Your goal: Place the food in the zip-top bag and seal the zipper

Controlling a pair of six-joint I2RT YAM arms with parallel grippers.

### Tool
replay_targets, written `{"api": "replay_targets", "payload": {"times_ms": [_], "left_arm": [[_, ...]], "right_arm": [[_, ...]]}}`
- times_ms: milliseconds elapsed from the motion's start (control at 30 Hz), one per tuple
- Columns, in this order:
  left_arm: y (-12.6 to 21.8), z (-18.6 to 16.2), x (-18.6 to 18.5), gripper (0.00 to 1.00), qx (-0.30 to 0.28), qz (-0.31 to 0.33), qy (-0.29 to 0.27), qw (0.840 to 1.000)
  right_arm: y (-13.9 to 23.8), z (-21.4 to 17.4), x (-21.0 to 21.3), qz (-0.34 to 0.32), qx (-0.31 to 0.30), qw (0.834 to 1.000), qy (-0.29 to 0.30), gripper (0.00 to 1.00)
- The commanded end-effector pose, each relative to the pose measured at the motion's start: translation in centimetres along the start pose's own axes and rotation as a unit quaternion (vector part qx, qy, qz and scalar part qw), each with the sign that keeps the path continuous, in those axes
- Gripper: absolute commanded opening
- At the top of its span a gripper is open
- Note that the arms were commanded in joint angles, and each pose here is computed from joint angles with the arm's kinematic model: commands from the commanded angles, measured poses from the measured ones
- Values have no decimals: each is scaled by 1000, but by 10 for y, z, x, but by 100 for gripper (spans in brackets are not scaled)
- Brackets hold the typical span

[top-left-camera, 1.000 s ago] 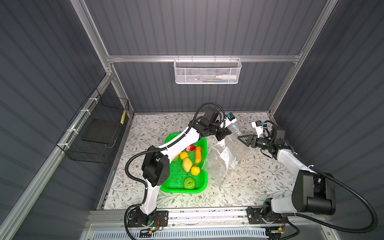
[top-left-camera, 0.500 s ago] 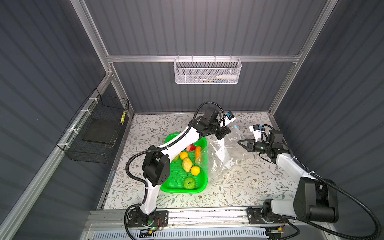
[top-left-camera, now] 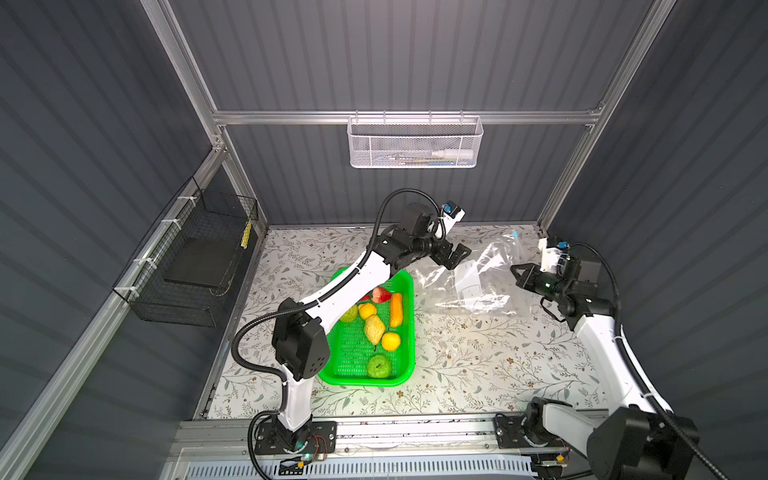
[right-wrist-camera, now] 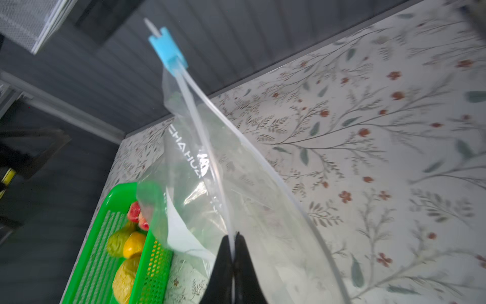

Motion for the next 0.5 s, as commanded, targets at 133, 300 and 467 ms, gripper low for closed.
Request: {"api": "replay_targets", "payload": {"times_ms": [133,300,467], "left_arm": [[8,0,-28,93,-25,-50,67,996],[-9,-20,-45,81,-10,-90,99,991],[-21,-34,-49,81,4,-94,114,989]], "right_arm": [[24,18,17,0,-34,997,-63,0],[7,13,60,63,-17,997,-50,0],[-14,5,90,87,-6,995,-52,0]]}}
Point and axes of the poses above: each gripper's point midway between its finger pads, its own y axis back along the fingers, its own x axis along the line the jaws close on, z = x × y, the point moved 4 cm from there along y, back along the fingers, and after that the axes turned 10 degrees about y, right-handed, at the moved point
